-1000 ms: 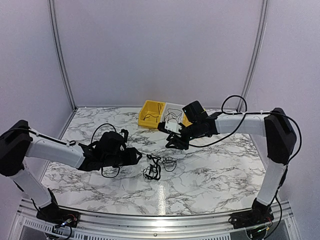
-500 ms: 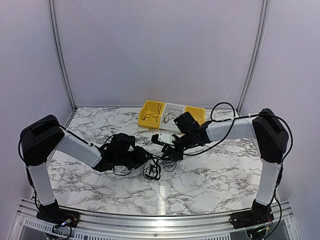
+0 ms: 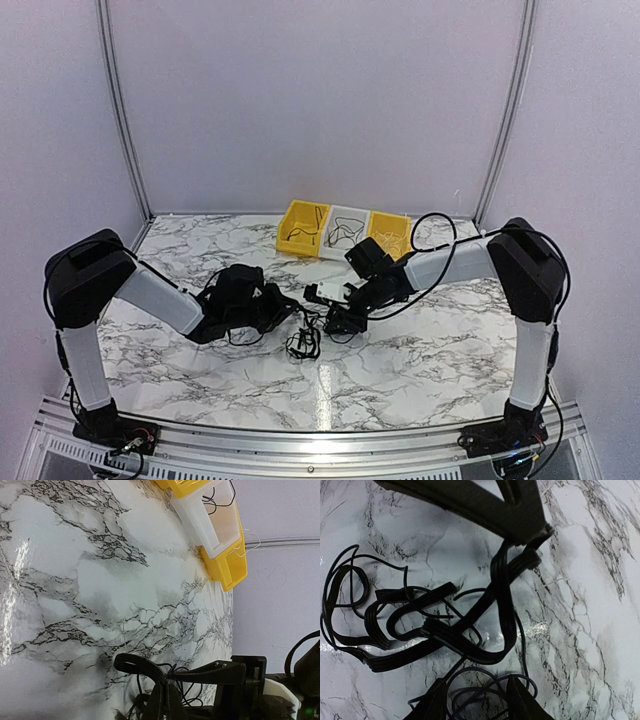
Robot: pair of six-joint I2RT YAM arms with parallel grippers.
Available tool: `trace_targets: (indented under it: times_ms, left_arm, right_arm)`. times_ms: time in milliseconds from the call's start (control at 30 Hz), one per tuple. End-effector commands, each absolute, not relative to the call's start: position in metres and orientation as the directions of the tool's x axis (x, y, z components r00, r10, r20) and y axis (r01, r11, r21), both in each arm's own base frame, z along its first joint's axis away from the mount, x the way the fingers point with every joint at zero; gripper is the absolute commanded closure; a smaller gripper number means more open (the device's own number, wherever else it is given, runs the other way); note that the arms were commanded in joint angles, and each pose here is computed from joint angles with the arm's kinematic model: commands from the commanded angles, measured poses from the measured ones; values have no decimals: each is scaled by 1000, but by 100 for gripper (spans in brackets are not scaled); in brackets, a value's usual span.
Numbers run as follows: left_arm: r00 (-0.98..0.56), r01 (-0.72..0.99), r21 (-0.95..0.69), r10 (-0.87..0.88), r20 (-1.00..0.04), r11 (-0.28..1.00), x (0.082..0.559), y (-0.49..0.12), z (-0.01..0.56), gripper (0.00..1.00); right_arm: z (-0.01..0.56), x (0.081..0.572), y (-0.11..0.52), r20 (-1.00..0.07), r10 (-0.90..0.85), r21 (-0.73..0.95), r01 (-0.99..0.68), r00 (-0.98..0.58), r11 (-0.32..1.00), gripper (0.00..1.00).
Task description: Untangle the cables
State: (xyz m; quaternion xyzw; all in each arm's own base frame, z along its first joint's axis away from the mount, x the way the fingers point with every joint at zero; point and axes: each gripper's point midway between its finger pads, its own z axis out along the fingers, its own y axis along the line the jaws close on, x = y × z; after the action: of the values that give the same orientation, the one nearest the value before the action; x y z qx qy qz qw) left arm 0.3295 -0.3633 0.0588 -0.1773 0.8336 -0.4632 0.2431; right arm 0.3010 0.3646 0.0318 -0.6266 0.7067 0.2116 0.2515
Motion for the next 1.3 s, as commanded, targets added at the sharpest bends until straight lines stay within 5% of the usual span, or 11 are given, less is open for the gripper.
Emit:
trace_targets:
  times_ms: [0, 167, 533, 867, 1100, 1267]
  left_arm:
    - [-790, -37, -873, -549, -273, 487, 335, -356, 76, 100]
    - [-779, 20, -875, -540, -317, 485, 335, -354, 91, 100]
    - [-516, 401, -702, -487, -704, 589, 325, -308, 260, 100]
    - [-399, 529, -610, -462, -792, 590, 305, -292, 337, 100]
    - [-432, 561, -585, -395, -811, 586, 301, -303, 325, 100]
    - [-476, 526, -604, -381, -792, 599, 302, -305, 300, 100]
  right_arm:
    - [25, 297, 367, -613, -784, 10, -993, -97, 115, 60]
    - [15, 296, 364, -592, -799, 18, -993, -106, 118, 61]
    - [-3, 300, 351, -561, -812, 59, -986, -160, 154, 63]
    - [17, 320, 340, -591, -778, 71, -974, -213, 213, 65]
    - [131, 337, 349, -705, -705, -70, -980, -82, 184, 60]
    - [224, 326, 369, -822, -570, -115, -984, 18, 136, 45]
